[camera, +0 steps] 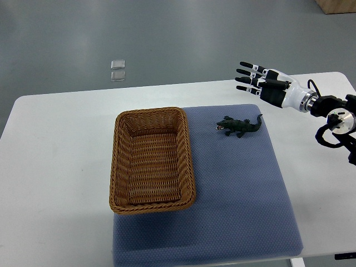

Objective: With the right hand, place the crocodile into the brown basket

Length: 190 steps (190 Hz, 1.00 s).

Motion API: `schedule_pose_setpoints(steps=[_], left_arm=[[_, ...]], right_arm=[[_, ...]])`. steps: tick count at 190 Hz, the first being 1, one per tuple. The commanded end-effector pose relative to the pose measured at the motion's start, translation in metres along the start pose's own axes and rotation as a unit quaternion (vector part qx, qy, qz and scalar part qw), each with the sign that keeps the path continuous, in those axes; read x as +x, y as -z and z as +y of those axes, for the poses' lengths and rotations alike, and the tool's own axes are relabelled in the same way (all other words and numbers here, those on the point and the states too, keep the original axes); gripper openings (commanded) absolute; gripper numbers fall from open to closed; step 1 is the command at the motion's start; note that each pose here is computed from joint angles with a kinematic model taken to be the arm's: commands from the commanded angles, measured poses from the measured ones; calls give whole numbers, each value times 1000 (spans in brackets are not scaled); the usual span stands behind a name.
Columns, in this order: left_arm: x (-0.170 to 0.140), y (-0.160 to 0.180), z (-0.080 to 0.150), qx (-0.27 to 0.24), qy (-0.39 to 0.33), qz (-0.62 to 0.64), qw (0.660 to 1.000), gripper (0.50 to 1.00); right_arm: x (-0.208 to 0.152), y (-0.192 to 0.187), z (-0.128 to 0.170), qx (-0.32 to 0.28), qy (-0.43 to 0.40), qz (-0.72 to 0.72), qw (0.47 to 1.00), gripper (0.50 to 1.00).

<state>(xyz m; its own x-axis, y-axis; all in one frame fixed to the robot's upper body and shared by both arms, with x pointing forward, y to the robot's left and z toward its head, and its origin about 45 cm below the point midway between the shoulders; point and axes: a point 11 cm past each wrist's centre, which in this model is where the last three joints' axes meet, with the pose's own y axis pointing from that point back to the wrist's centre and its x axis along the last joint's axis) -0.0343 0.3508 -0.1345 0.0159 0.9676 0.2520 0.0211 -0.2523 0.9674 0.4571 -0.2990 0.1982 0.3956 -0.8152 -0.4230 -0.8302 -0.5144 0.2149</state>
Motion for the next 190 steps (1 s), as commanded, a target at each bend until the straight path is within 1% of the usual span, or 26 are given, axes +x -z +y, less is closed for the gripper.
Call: schedule_pose_setpoints(steps=[1, 69, 88, 108, 123, 146, 190], left_arm=[[1, 0, 0, 0, -1, 0, 1000, 1000], [2, -1, 0, 0, -4, 1, 1000, 1000], [4, -2, 0, -2, -7, 1, 1000, 1000], [4, -1, 0, -1, -7, 1, 1000, 1000], [4, -1, 0, -1, -7, 1, 1000, 1000], [4, -2, 0, -2, -7, 1, 1000, 1000], [4, -2, 0, -1, -7, 1, 1000, 1000]], right_arm=[[-1, -1, 0, -1, 2, 0, 1000, 930], [0, -1, 0, -7, 0, 16, 1000, 930], [-2, 3, -1, 1, 7, 77, 997, 928], [-6, 8, -3, -4, 15, 155, 988, 924], [-9, 10, -7, -15, 16, 225, 974, 924], [-11, 15, -10, -35, 22, 341, 939, 921], [-18, 18, -17, -80, 42, 510, 855, 921]])
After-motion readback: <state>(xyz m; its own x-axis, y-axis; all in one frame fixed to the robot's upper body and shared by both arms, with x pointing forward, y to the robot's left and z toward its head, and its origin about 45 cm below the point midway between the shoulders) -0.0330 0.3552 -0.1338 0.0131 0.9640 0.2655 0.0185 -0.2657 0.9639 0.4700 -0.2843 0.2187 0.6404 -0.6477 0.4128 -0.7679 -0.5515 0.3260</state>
